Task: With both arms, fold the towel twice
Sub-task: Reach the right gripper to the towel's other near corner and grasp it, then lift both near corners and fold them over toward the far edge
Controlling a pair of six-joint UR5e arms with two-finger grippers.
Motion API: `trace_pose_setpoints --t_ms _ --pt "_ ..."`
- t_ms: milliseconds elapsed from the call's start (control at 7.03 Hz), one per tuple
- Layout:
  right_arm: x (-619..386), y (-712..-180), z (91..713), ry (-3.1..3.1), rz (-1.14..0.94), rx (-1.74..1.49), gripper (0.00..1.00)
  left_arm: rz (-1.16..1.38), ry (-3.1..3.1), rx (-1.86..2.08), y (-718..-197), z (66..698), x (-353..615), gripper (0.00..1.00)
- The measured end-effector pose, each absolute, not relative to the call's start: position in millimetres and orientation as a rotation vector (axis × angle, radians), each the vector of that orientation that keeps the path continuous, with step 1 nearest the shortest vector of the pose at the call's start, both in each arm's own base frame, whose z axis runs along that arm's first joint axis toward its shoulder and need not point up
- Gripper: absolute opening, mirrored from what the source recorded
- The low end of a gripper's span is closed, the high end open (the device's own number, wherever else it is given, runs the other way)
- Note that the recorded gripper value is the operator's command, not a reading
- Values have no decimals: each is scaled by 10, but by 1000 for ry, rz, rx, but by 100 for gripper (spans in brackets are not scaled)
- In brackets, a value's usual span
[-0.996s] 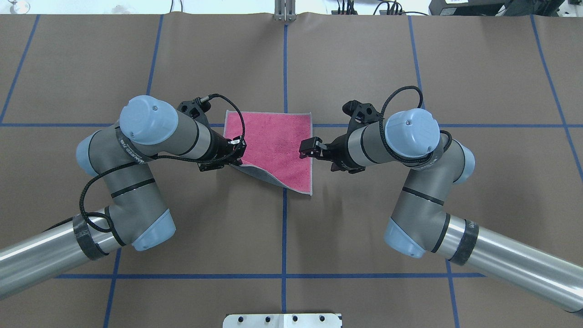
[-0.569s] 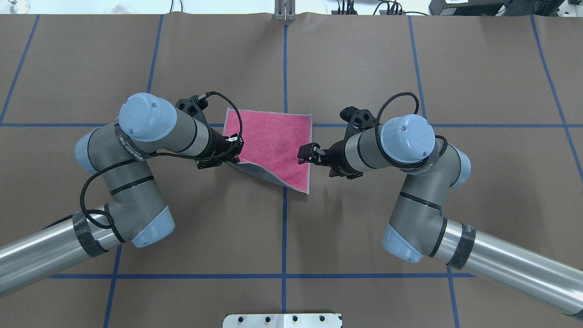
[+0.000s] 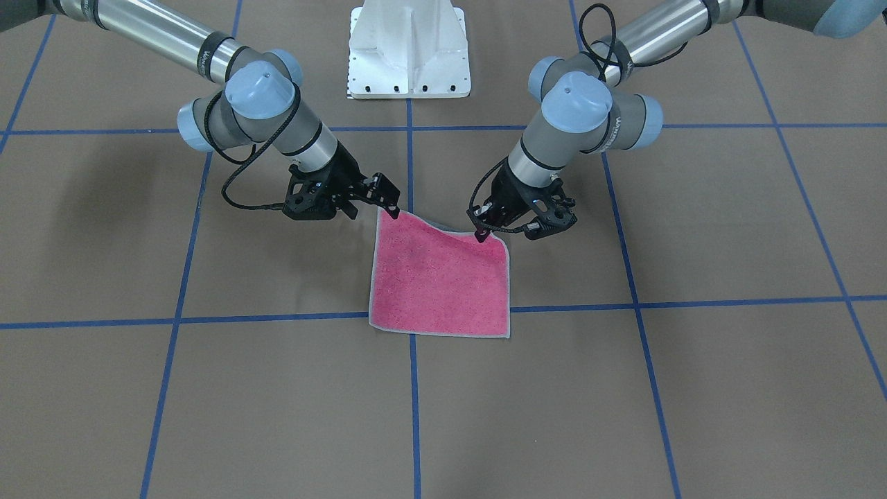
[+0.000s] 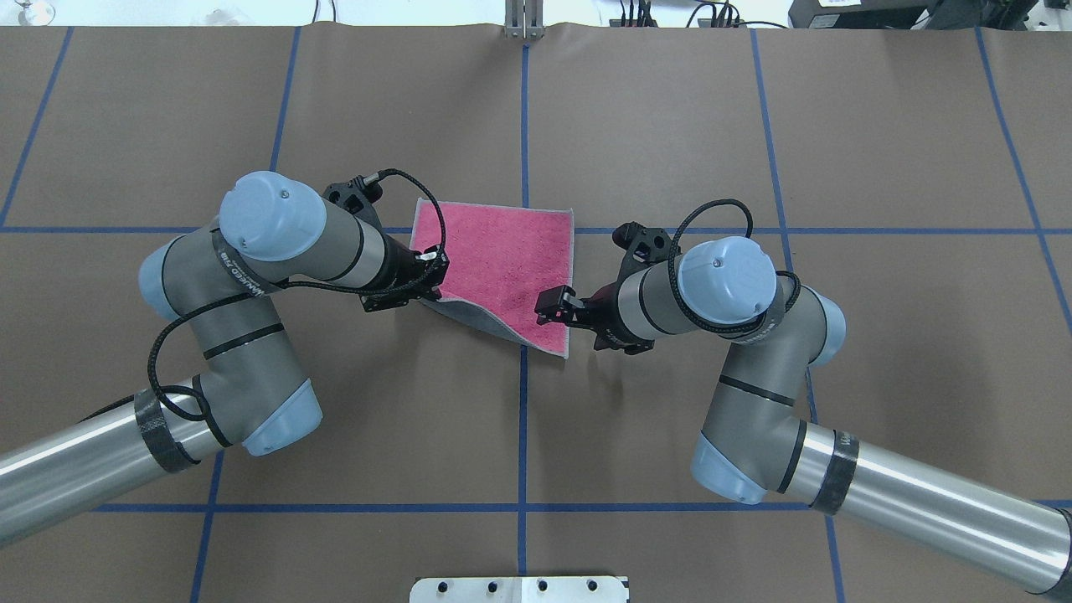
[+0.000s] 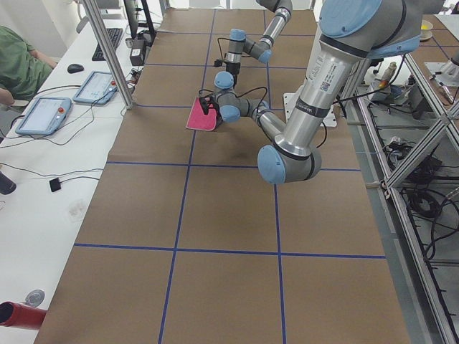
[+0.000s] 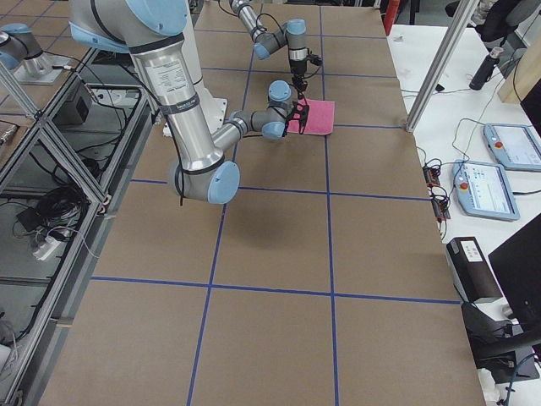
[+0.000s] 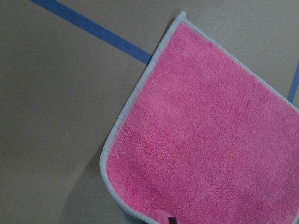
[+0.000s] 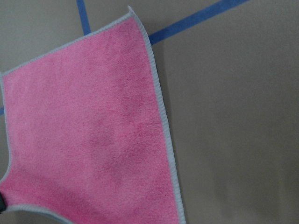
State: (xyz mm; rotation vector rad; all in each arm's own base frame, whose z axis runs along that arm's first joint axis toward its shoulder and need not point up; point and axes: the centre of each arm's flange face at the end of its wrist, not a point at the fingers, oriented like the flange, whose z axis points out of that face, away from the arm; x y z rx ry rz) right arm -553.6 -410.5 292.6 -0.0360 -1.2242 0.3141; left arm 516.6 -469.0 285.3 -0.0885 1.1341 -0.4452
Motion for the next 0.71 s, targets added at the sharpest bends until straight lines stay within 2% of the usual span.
trace_pose_setpoints --t_ms 569,712 --pt "-5719 -4044 2899 -1216 303 -47 96 -446 1133 -90 -4688 2857 5171 0" --pt "-5759 -4055 2880 -1215 302 -48 84 -446 1133 -90 -4689 2858 5170 0"
